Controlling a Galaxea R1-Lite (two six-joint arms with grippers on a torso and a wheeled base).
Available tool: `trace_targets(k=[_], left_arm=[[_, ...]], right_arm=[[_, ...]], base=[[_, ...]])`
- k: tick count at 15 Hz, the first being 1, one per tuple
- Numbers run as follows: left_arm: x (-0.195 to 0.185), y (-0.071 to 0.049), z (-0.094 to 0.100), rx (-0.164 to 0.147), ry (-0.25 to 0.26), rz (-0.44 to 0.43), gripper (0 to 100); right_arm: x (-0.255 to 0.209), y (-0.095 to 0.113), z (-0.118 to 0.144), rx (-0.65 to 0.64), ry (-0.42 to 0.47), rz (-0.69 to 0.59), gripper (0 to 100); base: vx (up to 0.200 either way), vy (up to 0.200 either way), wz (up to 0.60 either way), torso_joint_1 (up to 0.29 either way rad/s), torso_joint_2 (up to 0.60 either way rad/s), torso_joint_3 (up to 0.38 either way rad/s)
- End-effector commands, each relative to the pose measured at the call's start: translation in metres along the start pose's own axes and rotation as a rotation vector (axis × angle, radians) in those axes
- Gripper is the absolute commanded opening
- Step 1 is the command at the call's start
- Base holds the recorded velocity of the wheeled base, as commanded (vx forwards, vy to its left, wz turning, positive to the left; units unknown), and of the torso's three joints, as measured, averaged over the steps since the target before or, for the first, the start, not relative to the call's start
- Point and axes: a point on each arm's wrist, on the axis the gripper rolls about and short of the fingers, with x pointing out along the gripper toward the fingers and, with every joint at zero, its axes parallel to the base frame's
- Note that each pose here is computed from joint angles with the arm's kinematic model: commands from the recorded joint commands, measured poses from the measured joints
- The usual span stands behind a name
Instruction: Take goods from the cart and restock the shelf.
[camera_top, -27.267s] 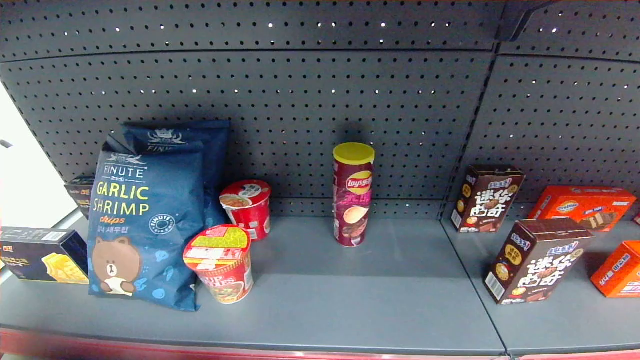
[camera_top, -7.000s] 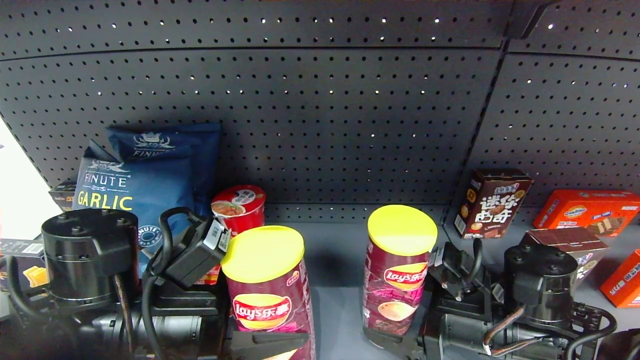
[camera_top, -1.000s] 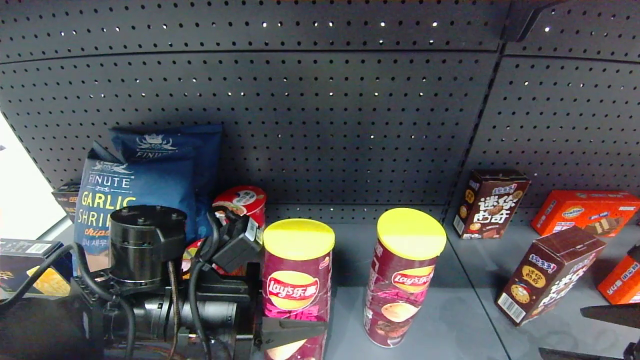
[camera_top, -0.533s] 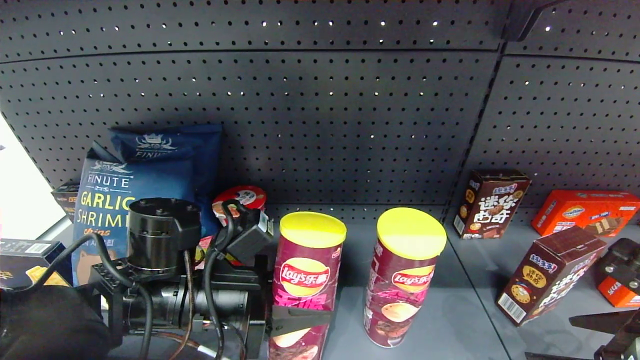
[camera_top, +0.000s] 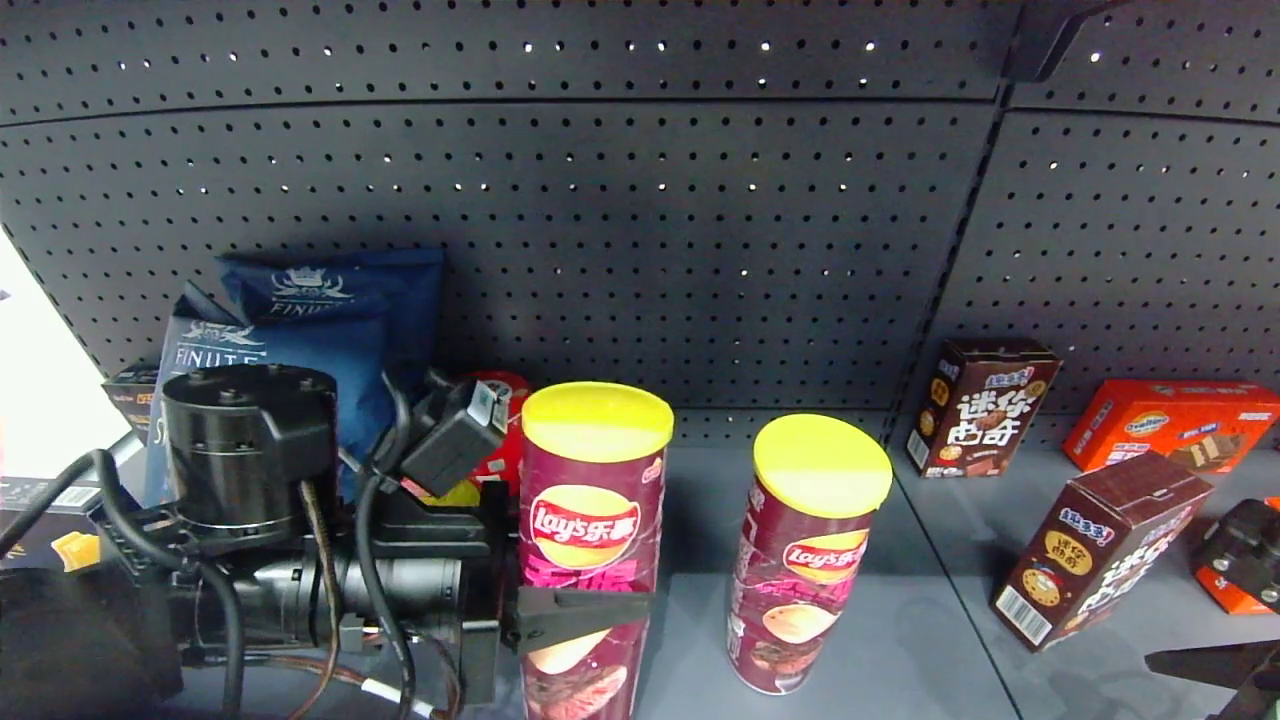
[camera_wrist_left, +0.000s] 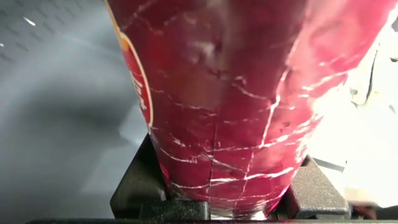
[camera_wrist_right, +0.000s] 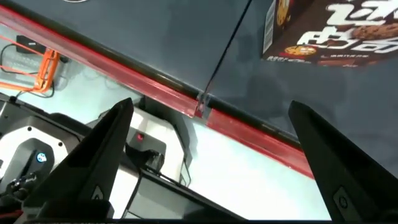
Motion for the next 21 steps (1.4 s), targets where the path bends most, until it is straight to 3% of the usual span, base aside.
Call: trace_targets(k=[1, 12, 21], left_arm=[[-0.009, -0.007, 0.014, 0.040, -0.050, 0.016, 0], [-0.009, -0.004, 0.020, 0.052, -0.064, 0.026, 0], [-0.007, -0.002, 0.020, 0.050, -0.062, 0.023, 0]], right_arm=[[-0.001, 0.000, 0.000, 0.000, -0.006, 0.006, 100], [0.013, -0.003, 0.031, 0.019, -0.052, -0.026, 100], [0.023, -0.004, 0.036, 0.019, -0.042, -0.019, 100]], base=[[0.000, 0.000, 0.00, 0.000, 0.00, 0.000], [0.000, 0.000, 0.00, 0.000, 0.00, 0.000], [0.000, 0.000, 0.00, 0.000, 0.00, 0.000]])
